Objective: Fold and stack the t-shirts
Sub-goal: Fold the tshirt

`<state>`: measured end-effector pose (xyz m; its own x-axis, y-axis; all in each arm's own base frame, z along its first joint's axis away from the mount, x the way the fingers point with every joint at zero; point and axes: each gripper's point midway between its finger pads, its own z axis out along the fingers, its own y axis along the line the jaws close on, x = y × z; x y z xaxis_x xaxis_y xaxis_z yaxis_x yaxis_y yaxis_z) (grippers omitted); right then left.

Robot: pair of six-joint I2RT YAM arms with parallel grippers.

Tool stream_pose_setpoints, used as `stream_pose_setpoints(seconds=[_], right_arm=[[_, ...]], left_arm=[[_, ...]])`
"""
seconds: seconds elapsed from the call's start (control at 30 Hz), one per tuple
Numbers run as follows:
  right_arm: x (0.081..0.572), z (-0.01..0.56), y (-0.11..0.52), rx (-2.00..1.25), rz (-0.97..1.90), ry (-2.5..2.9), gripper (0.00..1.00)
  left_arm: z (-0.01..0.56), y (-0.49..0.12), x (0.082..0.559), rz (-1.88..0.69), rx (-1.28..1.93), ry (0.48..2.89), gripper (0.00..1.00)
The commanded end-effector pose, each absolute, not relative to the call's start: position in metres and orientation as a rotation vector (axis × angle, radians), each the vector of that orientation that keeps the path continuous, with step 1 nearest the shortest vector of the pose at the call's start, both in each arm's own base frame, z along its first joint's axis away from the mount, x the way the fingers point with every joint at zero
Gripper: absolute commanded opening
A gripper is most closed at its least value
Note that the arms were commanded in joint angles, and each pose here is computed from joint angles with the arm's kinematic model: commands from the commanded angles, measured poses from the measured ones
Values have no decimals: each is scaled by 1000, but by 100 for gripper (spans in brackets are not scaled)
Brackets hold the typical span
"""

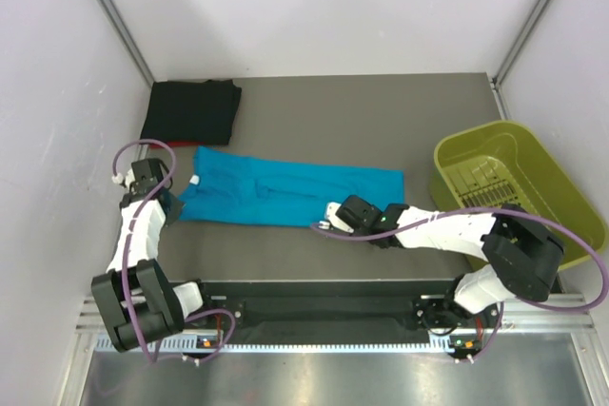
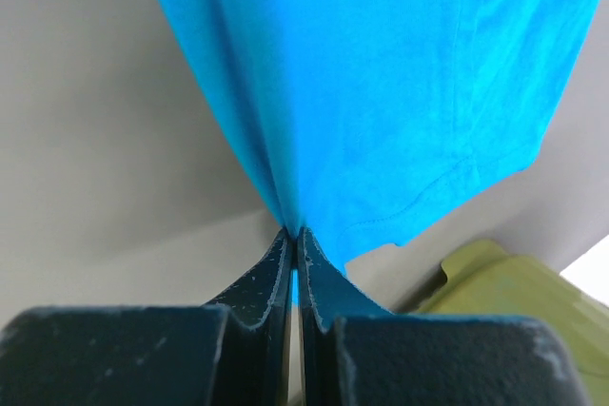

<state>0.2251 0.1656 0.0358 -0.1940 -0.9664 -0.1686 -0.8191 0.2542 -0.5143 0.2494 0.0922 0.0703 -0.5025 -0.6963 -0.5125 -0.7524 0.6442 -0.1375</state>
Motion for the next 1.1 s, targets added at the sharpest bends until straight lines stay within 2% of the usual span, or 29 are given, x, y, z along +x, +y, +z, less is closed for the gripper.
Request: stream_pose_setpoints(seconds=[0.0,0.2,0.23,0.3,0.33,0.37,0.43,0.47,0.57,0.63,0.67,0.7,0.73,0.83,0.93,1.0,1.03,1.07], right_arm=[[219,45,179,-1623,-418,2043,0],[215,39,170,-1630,-435,2029,2],[215,38,171,-1631,-433,2025,4],[216,38,168,-1624,-457,2029,11],[218,42,172,-1613,-453,2028,13],[216,43,168,-1611,-468,2049,16],[217,54,172,-1582,-460,2063,22],[211,55,168,-1582,-448,2102,28],[204,81,179,-1582,-381,2043,36],[200,105,185,-1574,-316,1995,55],[203,113,184,-1552,-320,1994,60],[204,121,182,-1546,-335,1988,61],[213,133,185,-1499,-340,1979,60],[239,155,190,-1348,-327,2021,57],[265,165,196,-1014,-263,2240,57],[279,152,190,-806,-299,2419,52],[288,157,180,-556,-275,2505,49],[285,149,188,-510,-178,2562,44]], left_arm=[[78,116,217,353,-1267,2263,0],[77,126,206,467,-1376,2237,0],[77,126,205,476,-1388,2247,3],[80,129,204,507,-1407,2239,12],[86,132,207,513,-1406,2226,23],[91,134,209,518,-1403,2212,30],[113,141,221,513,-1378,2162,39],[121,143,226,506,-1368,2143,45],[153,148,252,437,-1324,2070,50],[164,134,279,268,-1239,2088,52],[165,126,289,191,-1208,2100,53],[170,120,306,103,-1152,2085,53],[164,93,322,-92,-1076,2150,53],[163,60,351,-329,-917,2201,54],[165,33,371,-376,-750,2256,53],[165,16,379,-378,-641,2291,54],[165,-1,384,-403,-578,2316,53],[165,-10,386,-435,-554,2330,53]])
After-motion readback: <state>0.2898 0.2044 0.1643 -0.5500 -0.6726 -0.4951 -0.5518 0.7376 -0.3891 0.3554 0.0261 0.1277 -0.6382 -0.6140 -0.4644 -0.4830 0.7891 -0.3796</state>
